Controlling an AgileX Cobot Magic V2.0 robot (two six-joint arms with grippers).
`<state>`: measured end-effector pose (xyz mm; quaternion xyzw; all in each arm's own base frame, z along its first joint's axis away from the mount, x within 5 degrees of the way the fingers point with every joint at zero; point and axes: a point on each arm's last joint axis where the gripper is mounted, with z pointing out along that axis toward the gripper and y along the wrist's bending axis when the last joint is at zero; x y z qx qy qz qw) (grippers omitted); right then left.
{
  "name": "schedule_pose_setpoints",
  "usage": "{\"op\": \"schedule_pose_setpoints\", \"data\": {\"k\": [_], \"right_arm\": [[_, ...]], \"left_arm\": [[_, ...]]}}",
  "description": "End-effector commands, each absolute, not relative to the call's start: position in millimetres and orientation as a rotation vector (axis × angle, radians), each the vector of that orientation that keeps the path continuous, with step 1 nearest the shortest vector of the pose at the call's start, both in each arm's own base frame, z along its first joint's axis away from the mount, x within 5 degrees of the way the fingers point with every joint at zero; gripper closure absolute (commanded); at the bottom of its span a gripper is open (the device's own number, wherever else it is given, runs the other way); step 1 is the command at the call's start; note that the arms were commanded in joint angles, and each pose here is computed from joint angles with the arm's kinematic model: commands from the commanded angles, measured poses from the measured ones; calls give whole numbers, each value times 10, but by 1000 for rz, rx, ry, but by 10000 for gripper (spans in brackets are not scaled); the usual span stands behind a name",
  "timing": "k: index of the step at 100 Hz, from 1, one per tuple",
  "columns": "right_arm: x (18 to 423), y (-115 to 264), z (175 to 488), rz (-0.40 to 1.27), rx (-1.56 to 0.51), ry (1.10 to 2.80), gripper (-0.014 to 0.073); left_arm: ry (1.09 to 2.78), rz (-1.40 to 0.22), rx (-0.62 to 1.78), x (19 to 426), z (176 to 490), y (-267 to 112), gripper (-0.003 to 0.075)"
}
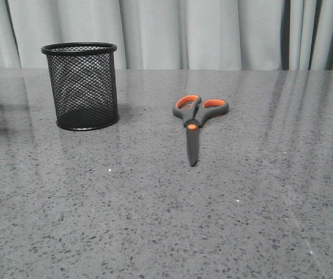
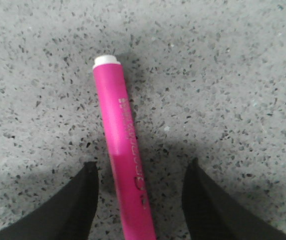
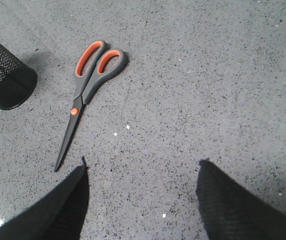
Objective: Put pen and scissors into bin
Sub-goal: 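Lower the open left gripper over the pink highlighter, then close the left gripper on the highlighter and lift it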
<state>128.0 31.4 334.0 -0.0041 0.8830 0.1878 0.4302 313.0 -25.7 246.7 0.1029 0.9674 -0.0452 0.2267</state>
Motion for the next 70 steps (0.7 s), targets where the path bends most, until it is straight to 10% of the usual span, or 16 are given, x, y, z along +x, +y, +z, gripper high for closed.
{"op": "schedule_pose_setpoints", "data": {"k": [1,27,50,70], "right_arm": [[1320,310,3482,472,2,2119,174],[1315,312,3476,474,-1,2127,174],[1314,313,3475,475,-1,2129,174],[1314,313,3475,475,-1,2129,174]], "left_arm": [[2578,-118,255,3180,2641,-249,368],[2577,-115,256,3186,2635,-248,415],[2613,-120,273,3156,2618,-250,740],[2583,-120,301,3105,2716,-255,742]]}}
